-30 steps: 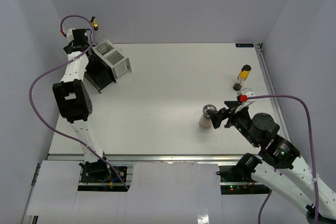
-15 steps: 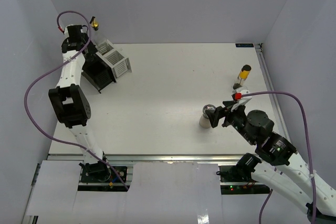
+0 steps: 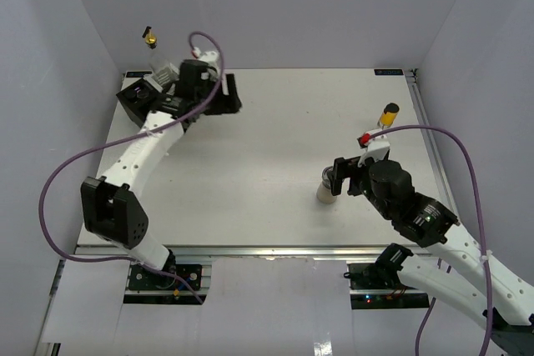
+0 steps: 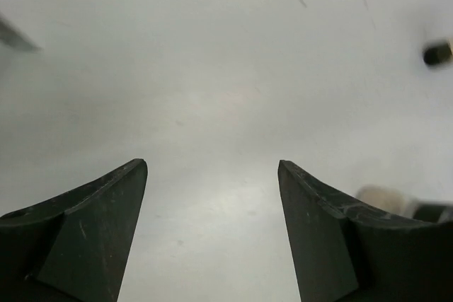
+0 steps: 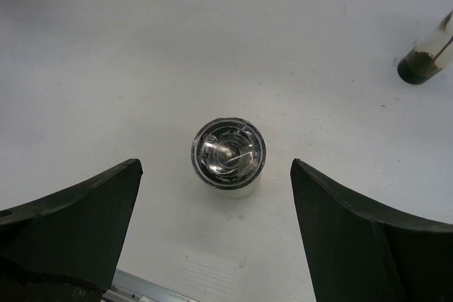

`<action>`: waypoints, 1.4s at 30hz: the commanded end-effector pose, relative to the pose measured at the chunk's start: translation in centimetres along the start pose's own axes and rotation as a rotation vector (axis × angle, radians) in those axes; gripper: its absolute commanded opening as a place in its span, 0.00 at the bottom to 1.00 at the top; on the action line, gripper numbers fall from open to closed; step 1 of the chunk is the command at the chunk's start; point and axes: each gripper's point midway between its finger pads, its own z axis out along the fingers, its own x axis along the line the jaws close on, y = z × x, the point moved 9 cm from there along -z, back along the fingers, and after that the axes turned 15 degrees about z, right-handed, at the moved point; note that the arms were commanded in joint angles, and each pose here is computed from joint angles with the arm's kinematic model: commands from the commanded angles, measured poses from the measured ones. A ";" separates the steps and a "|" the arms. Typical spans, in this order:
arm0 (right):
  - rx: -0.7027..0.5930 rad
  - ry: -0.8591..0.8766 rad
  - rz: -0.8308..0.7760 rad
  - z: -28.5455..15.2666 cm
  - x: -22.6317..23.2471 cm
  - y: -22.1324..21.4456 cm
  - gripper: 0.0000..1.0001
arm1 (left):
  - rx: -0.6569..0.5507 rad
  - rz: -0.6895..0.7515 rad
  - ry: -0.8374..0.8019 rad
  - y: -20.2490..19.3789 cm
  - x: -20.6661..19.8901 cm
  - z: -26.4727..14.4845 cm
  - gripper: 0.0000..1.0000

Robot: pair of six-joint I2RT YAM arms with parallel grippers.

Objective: Organize the condiment bottles

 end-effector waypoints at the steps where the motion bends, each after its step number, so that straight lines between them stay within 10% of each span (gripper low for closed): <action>1: -0.046 -0.110 0.090 -0.5 -0.3 1.0 0.93 | -0.020 0.111 -0.239 -2.2 -7.8 -1.8 0.85; 10: -0.253 -0.299 0.238 -3.6 -2.0 4.5 0.93 | -0.064 0.260 -0.497 -4.7 -19.3 -4.8 0.89; 25: -0.441 -0.235 0.353 -8.5 -3.8 6.5 0.92 | 0.031 0.481 -0.468 -6.6 -29.3 -1.4 0.96; 42: -0.486 -0.207 0.351 -9.5 -4.3 6.6 0.92 | 0.132 0.542 -0.316 -9.1 -31.1 2.2 0.98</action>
